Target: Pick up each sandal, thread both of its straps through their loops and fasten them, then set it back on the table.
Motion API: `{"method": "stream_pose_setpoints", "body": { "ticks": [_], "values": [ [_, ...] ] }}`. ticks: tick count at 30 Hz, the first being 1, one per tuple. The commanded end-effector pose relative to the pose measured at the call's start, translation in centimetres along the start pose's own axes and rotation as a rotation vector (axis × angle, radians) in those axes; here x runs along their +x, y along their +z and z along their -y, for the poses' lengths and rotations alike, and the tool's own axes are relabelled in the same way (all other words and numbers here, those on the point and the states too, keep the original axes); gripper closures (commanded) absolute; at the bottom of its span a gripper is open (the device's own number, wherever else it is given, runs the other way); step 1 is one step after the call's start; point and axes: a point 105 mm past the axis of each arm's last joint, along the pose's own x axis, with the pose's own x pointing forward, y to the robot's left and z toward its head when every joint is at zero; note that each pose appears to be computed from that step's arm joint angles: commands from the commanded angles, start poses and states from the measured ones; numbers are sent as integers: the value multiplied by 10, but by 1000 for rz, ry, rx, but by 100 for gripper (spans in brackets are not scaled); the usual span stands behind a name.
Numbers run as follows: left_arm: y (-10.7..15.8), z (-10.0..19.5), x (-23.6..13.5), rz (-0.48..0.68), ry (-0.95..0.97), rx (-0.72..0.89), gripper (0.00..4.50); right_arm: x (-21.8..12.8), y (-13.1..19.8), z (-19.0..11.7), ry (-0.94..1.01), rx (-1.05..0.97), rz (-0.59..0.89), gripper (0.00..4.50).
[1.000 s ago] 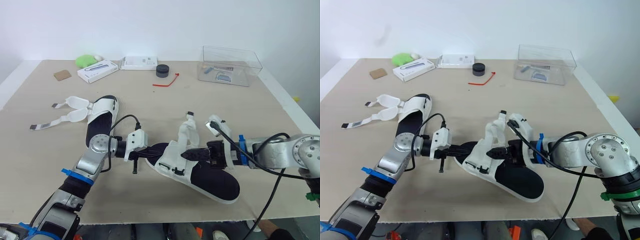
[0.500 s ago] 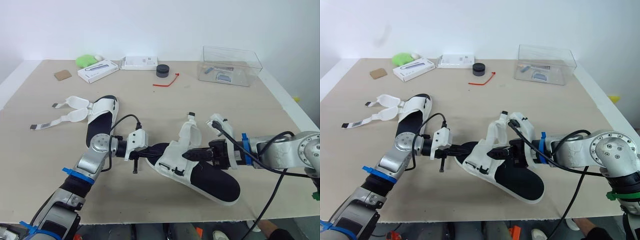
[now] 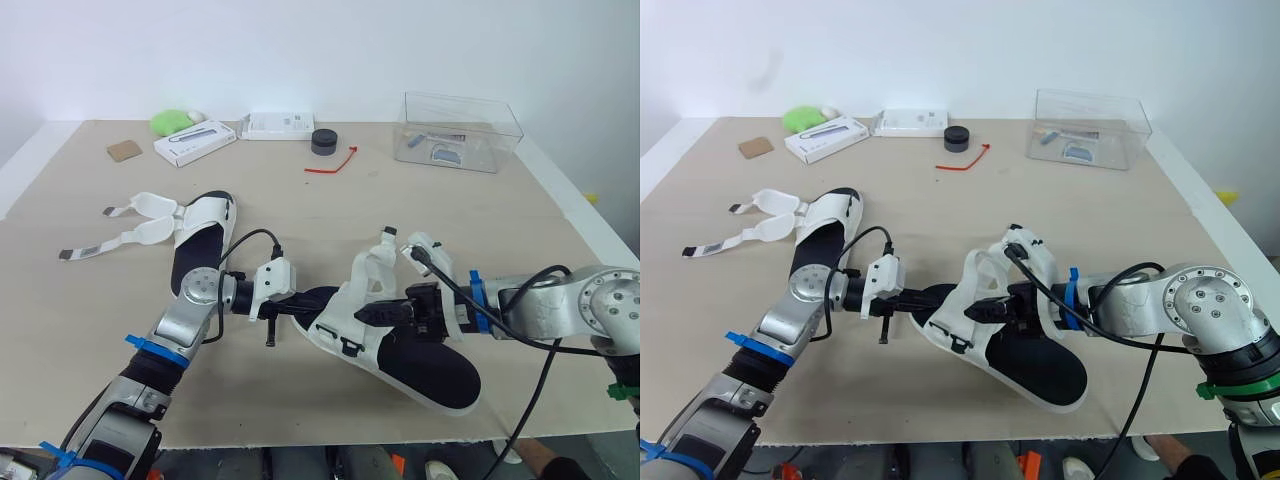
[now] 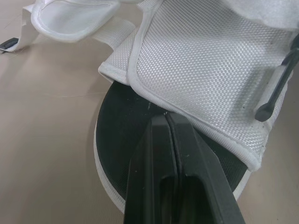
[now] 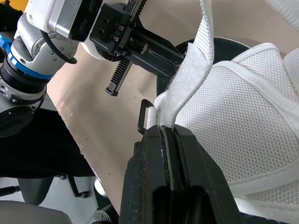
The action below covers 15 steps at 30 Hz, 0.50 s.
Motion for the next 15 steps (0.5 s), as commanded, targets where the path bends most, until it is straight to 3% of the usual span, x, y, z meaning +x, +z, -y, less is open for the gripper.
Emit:
{"method": "stream_pose_setpoints", "body": {
  "ticks": [1,7,11,15],
  "values": [
    [-3,-3,-2,-30,8,11,450,-6,0,-7,19,-29,-3,448],
    [-3,-3,-2,-32,4,12,450,-6,-1,-11,23,-57,-17,448],
    [-3,-3,-2,-32,2,13,450,-8,0,-14,5,-94,-23,321],
    [-3,-2,-1,-31,-1,13,450,-21,-2,-12,-49,-161,-72,134]
  ]
}}
